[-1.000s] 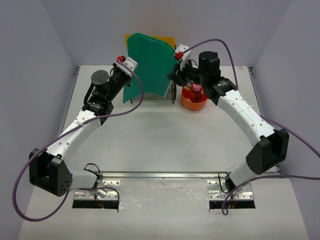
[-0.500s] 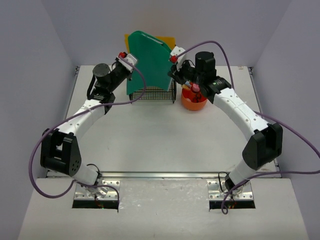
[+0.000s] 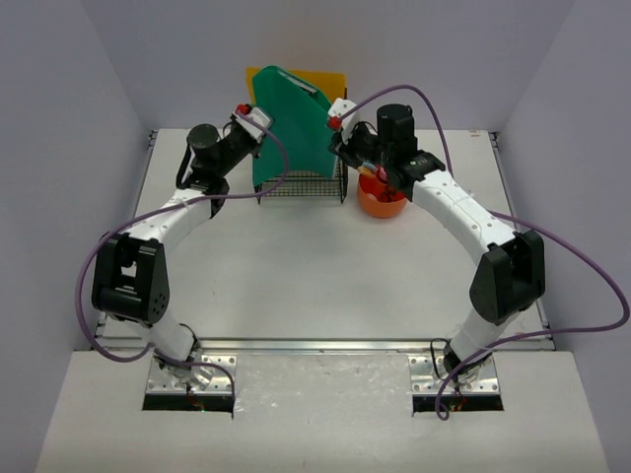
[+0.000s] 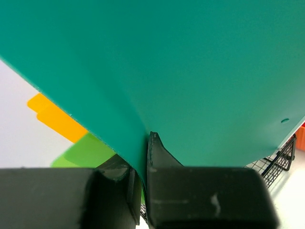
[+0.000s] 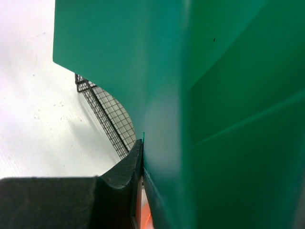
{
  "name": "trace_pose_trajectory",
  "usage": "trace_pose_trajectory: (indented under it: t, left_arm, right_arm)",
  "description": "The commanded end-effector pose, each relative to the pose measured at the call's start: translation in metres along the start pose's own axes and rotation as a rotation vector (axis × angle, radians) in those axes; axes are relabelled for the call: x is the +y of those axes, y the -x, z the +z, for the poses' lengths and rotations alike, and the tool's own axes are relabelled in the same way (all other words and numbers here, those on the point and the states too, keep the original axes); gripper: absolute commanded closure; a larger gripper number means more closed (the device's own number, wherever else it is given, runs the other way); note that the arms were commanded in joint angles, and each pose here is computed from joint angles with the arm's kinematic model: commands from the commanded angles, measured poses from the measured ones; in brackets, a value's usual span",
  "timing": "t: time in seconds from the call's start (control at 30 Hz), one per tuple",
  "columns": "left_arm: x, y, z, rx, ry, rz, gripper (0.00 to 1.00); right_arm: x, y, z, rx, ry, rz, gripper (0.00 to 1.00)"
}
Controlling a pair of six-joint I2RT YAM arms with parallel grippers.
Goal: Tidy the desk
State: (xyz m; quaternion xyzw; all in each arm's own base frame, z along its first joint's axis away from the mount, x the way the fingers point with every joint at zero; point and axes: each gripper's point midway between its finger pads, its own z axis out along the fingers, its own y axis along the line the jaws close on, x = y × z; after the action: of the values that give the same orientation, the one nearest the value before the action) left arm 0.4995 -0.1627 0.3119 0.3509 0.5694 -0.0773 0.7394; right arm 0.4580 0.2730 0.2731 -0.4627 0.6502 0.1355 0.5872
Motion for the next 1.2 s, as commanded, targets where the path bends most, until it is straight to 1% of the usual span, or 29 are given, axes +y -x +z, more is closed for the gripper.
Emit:
trace_pose_trajectory:
  t: [0.0,0.37,0.63,0.77,0.87,1.0,1.17]
  left_arm:
    - [-0.045,-0.002,0.014,-0.038,-0.194,0.049,1.0]
    - [-0.052,-0.029,0.022,-0.004,-0.219,0.08,1.0]
    - [-0.046,-0.028,0.028,-0.019,-0.204,0.111,1.0]
    - [-0.039,-0.024,0.034,-0.031,-0.187,0.142,0.92]
    - [-0.041,-0.033,0.036,-0.014,-0.196,0.136,0.85]
    - [-0.047,-0.043,0.034,0.013,-0.214,0.106,0.73]
    - [-0.049,-0.049,0.028,0.044,-0.221,0.069,0.66]
  right_arm:
    - [0.01,0.082,0.0,-0.251,0.048,-0.21,1.0]
    - [0.015,0.058,0.002,-0.216,0.056,-0.252,1.0]
    - [0.012,0.056,0.009,-0.217,0.045,-0.252,1.0]
    - [0.008,0.056,0.011,-0.215,0.036,-0.258,1.0]
    - [0.008,0.054,0.013,-0.211,0.034,-0.263,1.0]
    - [0.007,0.047,0.014,-0.197,0.029,-0.26,1.0]
    - [0.007,0.036,0.015,-0.179,0.039,-0.219,1.0]
